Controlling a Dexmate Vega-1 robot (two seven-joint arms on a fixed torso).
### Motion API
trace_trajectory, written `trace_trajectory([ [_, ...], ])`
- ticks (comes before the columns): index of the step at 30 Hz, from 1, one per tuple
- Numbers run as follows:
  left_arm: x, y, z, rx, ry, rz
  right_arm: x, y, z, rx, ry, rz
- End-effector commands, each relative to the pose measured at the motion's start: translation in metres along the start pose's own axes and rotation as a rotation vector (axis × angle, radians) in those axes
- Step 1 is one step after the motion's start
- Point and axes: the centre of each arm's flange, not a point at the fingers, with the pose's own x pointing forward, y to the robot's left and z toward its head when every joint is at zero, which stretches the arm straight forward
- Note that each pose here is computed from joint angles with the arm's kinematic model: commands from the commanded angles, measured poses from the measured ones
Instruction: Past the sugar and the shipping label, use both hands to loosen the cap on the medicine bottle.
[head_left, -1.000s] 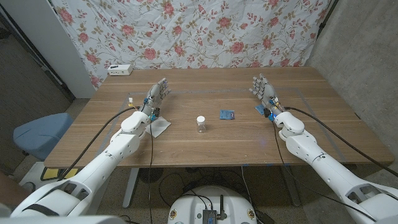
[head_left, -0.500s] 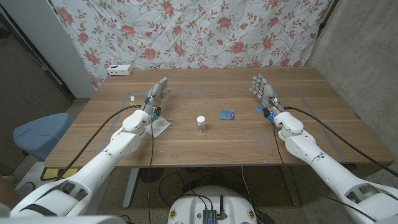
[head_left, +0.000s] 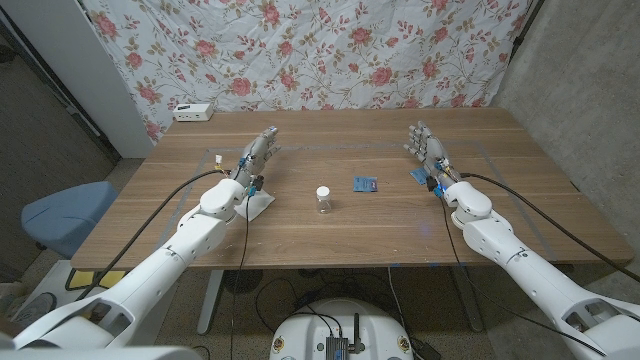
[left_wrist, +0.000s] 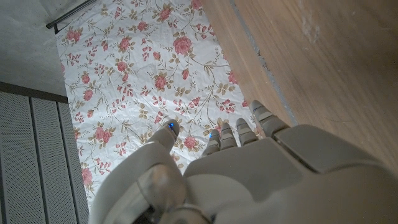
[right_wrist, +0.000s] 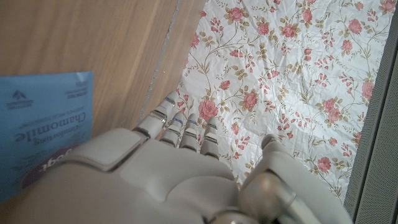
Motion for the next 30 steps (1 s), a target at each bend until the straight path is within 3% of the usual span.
trace_trajectory([
  [1, -0.008, -0.014, 0.004, 0.011, -0.012, -0.061, -0.005, -0.004, -0.003, -0.012, 0.004, -0.009],
  [30, -0.04, -0.031, 0.022, 0.126, 0.033, -0.15, -0.013, -0.011, -0.005, -0.023, 0.001, -0.045],
])
